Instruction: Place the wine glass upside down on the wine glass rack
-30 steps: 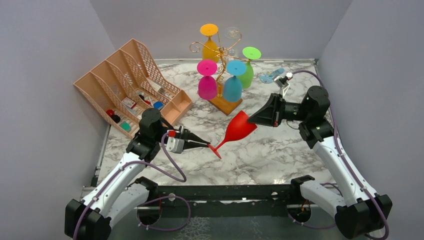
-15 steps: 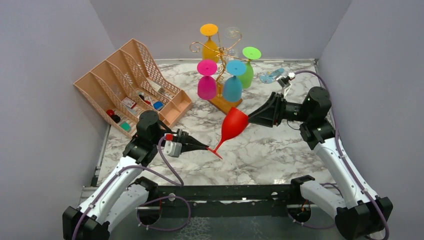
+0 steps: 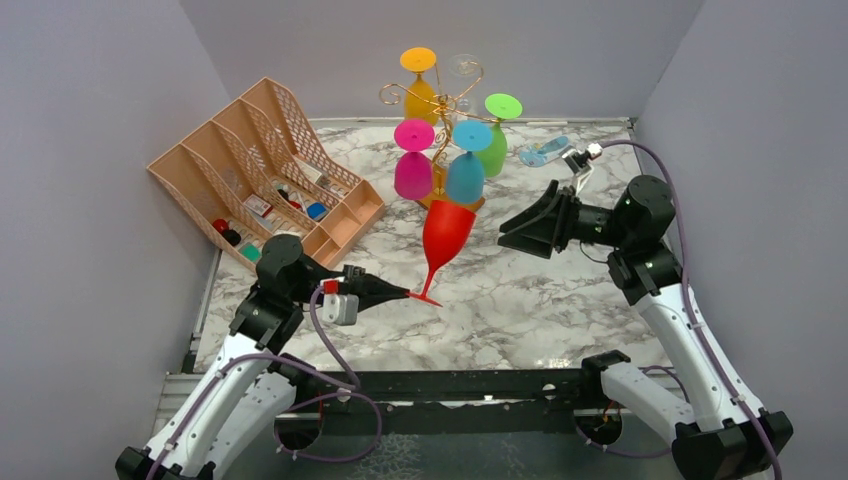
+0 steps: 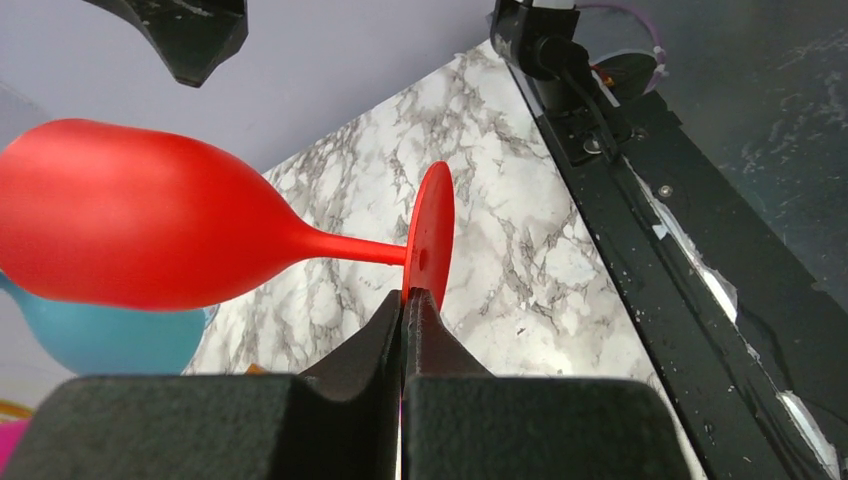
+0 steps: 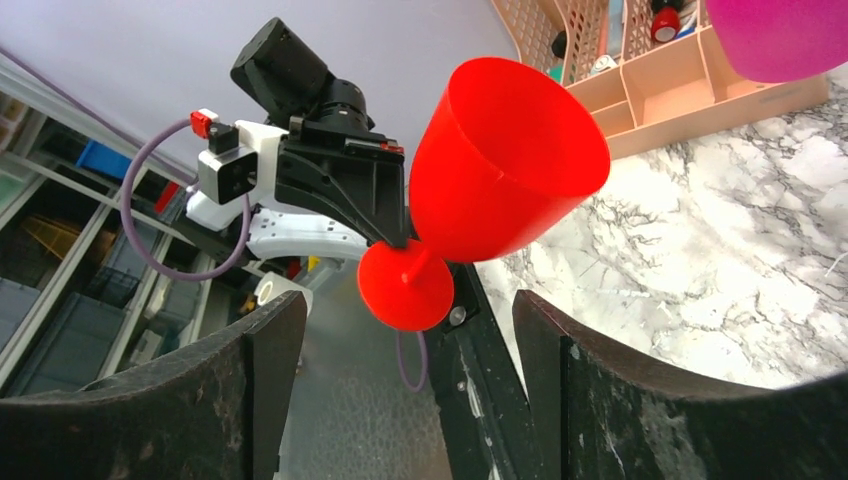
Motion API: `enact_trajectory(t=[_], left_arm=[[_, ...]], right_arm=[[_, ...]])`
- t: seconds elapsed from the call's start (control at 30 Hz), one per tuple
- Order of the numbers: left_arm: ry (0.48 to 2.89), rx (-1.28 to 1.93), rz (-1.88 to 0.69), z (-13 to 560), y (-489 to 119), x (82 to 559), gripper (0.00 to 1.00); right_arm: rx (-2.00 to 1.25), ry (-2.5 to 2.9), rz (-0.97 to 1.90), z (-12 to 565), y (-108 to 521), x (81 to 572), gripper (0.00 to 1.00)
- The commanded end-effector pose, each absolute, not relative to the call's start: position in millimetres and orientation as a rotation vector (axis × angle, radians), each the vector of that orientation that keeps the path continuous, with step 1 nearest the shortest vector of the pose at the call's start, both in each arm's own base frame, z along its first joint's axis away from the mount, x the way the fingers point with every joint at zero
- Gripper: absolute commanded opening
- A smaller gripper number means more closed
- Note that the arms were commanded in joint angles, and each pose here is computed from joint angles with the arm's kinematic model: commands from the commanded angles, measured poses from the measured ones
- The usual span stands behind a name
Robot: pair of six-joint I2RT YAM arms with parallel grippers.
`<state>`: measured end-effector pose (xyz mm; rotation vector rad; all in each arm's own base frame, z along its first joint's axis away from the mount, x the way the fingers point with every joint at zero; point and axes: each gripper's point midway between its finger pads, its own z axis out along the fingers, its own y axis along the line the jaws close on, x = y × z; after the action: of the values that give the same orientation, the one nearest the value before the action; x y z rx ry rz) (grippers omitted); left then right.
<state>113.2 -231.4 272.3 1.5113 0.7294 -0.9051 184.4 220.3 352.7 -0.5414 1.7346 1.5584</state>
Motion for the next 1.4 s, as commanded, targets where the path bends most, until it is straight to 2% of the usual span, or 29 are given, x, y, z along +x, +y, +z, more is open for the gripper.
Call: enact_trajectory(t=[0.0, 0.4, 0.43, 0.47, 0.77, 1.03, 1.37], left_arm=[[0.779, 1.477, -0.816, 272.8, -226.0, 120.9, 0.0], [0.84, 1.276, -0.614, 325.3, -206.7, 136.9, 0.0], [0.847, 1.251, -0.603, 331.9, -205.4, 139.8, 0.0], [0.852, 1.224, -0.592, 338.9, -203.8, 142.5, 0.0], [0.953, 0.797, -0.471, 398.7, -171.5, 188.0, 0.0], [1.216, 0.384, -0.41, 421.8, -137.2, 253.4, 0.0], [1.36, 0.042, -0.509, 460.5, -138.6, 312.7, 0.0]], right_arm=[[-0.537, 1.71, 1.508, 364.8, 217.7, 181.9, 0.81], [-0.48, 1.735, 1.389, 367.7, 208.4, 183.4, 0.93], [-0.474, 1.736, 1.387, 367.1, 208.0, 183.5, 0.99], [-0.472, 1.737, 1.385, 366.7, 207.8, 183.4, 1.0], [-0.458, 1.75, 1.361, 361.6, 204.9, 181.4, 1.0], [-0.465, 1.754, 1.295, 363.6, 199.6, 179.9, 1.0], [-0.474, 1.735, 1.254, 371.6, 195.1, 174.5, 1.0]])
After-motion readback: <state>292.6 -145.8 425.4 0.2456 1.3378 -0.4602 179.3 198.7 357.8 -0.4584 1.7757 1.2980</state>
